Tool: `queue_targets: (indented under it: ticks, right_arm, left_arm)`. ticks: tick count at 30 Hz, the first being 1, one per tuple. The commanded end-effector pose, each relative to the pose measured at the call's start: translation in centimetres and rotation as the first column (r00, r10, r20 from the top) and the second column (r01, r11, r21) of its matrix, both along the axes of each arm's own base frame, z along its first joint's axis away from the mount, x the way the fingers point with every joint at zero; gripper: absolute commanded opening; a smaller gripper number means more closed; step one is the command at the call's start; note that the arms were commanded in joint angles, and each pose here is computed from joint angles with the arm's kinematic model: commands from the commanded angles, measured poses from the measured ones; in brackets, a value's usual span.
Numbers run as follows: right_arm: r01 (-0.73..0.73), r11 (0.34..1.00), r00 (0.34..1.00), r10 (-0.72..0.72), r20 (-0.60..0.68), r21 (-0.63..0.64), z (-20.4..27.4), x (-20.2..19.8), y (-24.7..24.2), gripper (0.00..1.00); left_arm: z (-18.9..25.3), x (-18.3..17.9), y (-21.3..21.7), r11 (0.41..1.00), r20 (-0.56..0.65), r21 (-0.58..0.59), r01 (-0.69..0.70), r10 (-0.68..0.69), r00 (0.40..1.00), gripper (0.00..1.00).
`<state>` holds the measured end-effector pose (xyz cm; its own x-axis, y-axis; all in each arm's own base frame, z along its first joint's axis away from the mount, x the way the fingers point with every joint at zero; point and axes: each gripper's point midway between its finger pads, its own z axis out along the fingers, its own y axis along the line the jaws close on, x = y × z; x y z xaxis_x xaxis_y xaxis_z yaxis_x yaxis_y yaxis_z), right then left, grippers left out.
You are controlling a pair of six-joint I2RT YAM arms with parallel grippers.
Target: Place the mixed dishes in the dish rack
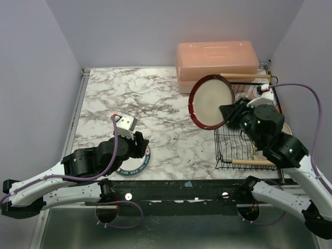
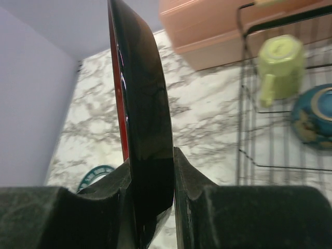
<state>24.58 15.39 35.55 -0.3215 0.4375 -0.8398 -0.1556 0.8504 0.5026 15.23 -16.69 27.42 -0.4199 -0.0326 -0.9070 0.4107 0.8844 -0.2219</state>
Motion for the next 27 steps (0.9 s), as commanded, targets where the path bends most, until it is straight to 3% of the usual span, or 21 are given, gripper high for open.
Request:
queue_targets:
  ticks: [1,10,21,27]
  right_arm:
    - [0.251,0.965,0.965,-0.244,0.093,-0.077,3.4,-1.2,-7.2,0.00]
    - [0.480,0.828,0.875,-0.476,0.091,-0.290,3.9,-4.0,-14.9,0.00]
    - [0.349,0.766,0.880,-0.466,-0.094,-0.540,-3.8,-3.4,-13.3,0.00]
    - [0.248,0.776,0.893,-0.415,-0.174,-0.580,-6.9,-3.4,-11.9,0.00]
  left_arm:
    - [2.2,0.9,-1.7,0.998,0.080,0.039,0.055,-0.058,0.995,0.53]
    - [2.2,1.5,-2.9,0.995,0.094,0.061,0.076,-0.081,0.992,0.53]
    - [2.0,1.8,-3.5,0.994,0.079,0.057,0.092,-0.096,0.992,0.53]
    - [1.4,1.9,-3.6,0.995,0.065,0.053,0.087,-0.091,0.994,0.53]
